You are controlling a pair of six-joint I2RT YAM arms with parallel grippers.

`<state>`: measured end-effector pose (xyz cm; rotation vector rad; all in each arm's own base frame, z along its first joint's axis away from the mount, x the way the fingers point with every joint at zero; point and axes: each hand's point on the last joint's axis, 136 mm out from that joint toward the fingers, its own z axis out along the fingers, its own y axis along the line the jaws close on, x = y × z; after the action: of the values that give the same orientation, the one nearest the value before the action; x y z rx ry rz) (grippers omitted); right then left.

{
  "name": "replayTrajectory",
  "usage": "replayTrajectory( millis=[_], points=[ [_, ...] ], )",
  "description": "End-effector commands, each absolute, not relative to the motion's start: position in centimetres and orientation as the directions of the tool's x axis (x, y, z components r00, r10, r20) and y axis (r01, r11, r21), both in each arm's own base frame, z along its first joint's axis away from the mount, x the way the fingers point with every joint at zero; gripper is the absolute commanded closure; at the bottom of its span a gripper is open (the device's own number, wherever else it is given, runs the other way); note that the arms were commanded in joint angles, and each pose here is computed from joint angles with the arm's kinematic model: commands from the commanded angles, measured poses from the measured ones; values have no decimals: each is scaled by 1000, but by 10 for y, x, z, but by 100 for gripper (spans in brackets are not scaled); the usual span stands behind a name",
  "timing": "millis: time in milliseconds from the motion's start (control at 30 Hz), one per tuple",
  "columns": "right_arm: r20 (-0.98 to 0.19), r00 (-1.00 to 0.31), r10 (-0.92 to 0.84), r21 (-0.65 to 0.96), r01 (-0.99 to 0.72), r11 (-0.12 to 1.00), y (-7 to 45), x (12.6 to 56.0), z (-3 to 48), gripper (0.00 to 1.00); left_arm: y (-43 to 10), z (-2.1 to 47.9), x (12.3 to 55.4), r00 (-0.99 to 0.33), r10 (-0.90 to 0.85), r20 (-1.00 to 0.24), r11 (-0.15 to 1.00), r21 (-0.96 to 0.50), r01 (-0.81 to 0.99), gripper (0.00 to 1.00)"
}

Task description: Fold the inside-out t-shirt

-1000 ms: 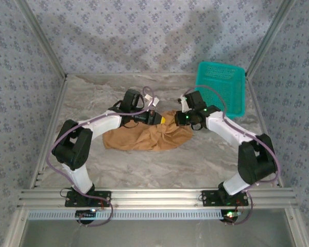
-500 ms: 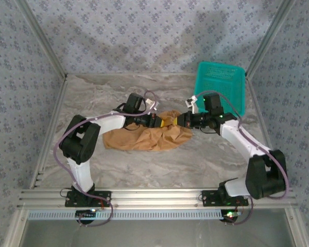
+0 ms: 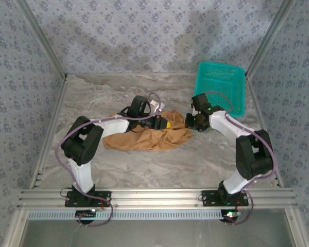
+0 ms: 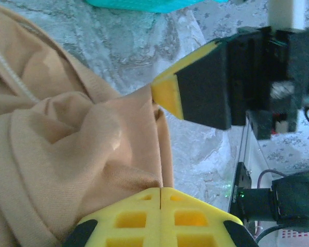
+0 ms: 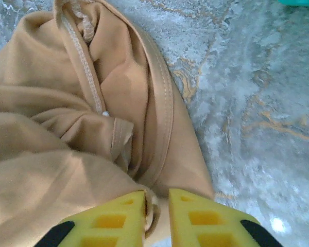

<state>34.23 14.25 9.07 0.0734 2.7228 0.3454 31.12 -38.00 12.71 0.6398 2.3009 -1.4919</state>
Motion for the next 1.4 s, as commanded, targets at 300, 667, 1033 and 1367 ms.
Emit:
replayTrajectory(
  millis=[300,667,1033,1367],
  points=[
    [-494,-869,-13,354,-214,910,193,323,124,100,-389,155,315,-824,151,-546,304,-767,565,100],
    [-340,-931,129,347,3,938,195,334,59,45,-384,164,314,-815,142,-562,314,-755,576,100],
    [-299,-924,237,372,115,921,190,333,67,100,-379,158,320,-822,134,-554,334,-755,564,100],
    [-641,-733,229,641,-346,685,226,334,224,100,-370,143,356,-861,10,-509,371,-798,476,100]
  ],
)
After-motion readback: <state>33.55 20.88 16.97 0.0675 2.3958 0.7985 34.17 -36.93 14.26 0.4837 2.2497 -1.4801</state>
